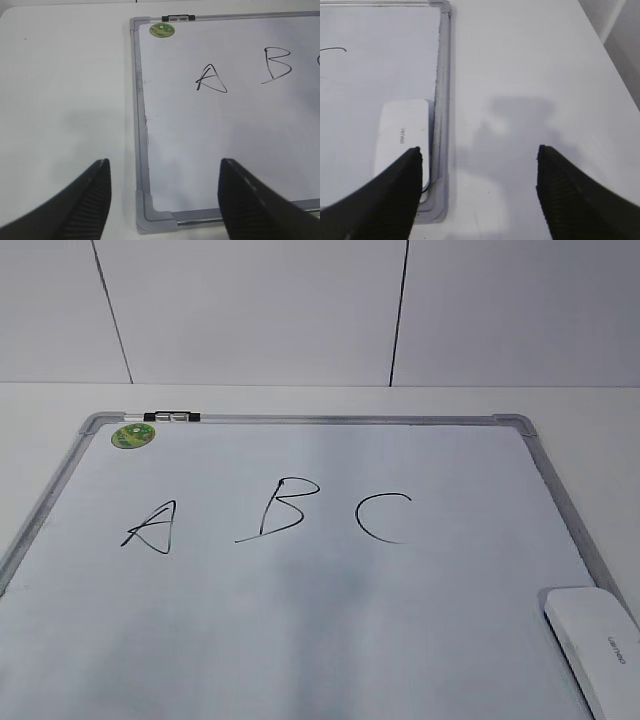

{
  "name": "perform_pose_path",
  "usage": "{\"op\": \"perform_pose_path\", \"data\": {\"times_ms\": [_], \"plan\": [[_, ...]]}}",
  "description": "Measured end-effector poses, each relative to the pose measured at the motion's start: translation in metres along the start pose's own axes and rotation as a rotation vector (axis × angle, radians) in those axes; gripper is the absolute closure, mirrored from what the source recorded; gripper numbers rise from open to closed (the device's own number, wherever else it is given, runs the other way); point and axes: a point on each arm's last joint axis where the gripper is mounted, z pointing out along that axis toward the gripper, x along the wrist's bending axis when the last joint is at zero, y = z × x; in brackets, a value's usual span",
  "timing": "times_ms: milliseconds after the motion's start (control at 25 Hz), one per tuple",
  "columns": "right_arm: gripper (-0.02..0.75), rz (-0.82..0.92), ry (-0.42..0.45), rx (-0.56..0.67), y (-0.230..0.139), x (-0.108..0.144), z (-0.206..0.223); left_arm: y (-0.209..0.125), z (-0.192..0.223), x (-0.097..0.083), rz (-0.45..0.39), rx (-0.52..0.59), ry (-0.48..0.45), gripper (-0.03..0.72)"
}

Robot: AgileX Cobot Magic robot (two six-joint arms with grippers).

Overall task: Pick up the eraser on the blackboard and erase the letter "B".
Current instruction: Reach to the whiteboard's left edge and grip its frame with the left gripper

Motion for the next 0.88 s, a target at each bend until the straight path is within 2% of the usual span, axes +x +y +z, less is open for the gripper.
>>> {"op": "perform_pose_path", "data": {"times_ms": [160,440,560,880], "plan": [[0.180,-0.024,0.075,0.024,0.021,0.006,0.003,0.000,0.000,0.000,0.001,0.000,0.002,0.194],[0.179,-0.044,0.120,0.118,0.067,0.008,0.019,0.005,-0.004,0.000,0.003,-0.020,0.002,0.198],[0.179,-0.056,0.171,0.203,0.082,0.012,0.028,0.016,-0.013,-0.002,0.008,-0.045,0.004,0.198],[0.179,-0.035,0.341,0.496,0.103,0.027,0.066,0.057,0.006,0.002,-0.013,0.046,0.009,0.199]]}}
